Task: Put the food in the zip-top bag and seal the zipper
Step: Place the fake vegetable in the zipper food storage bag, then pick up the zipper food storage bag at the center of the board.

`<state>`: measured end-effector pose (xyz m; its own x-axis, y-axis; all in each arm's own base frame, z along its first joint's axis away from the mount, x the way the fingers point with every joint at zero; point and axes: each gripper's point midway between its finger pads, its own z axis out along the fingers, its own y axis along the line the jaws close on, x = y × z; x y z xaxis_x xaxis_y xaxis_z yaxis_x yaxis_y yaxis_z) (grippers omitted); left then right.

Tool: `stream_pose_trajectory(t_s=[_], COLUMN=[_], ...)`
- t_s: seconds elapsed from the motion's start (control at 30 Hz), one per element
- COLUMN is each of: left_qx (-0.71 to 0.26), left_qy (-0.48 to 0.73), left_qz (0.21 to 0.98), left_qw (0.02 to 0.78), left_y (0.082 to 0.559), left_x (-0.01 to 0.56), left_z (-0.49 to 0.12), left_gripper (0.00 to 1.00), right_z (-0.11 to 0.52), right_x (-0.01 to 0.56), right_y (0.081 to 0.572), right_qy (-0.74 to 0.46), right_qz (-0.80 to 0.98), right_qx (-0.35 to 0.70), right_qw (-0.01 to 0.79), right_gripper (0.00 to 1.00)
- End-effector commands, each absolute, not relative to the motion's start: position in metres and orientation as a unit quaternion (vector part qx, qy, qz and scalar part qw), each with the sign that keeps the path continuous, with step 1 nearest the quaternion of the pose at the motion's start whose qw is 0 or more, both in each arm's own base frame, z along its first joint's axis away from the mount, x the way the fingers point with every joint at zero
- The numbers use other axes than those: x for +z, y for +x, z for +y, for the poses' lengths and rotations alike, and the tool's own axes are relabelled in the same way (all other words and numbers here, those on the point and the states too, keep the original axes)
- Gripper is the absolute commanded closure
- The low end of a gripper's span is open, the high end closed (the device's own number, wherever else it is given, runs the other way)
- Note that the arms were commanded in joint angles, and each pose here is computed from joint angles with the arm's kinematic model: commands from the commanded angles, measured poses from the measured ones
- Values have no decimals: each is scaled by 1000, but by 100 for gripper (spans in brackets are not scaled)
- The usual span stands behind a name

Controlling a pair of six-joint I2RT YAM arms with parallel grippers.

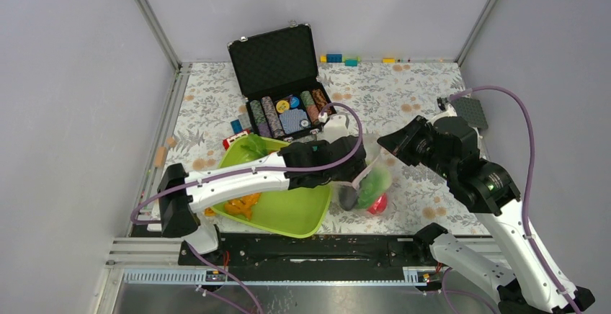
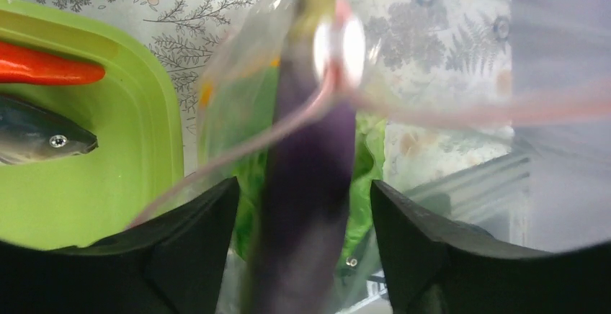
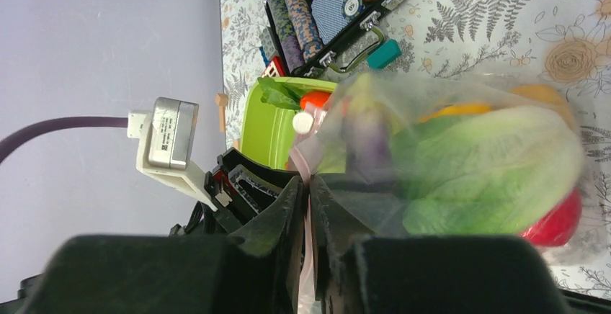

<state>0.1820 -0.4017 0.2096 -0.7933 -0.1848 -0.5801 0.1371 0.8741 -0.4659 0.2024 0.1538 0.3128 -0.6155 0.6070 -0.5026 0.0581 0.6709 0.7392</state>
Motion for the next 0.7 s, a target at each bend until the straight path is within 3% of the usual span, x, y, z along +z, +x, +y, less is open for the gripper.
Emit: stream_pose_trajectory(t_s=[0.0,0.23,0.43,0.67], left_qx=[-277,-324,-351,-324], left_qy=[3,111,104,106], left_qz=[900,855,836,847], left_qw=[338,389,408,407], left_y=[177,144,136,128], left_x=[234,284,296,278], left_z=[-390,-377,-339,-291], left_gripper=[27,3,1,1], right_z=[149,146,146,169], right_x=[341,342,340,332], right_y=[214,216,210,183], right_qy=[200,130,54,-90], right_qz=[798,815,826,829], right_qx=[361,322,298,331], right_qw=[440,463,476,442], right_gripper=[85,84,87,65])
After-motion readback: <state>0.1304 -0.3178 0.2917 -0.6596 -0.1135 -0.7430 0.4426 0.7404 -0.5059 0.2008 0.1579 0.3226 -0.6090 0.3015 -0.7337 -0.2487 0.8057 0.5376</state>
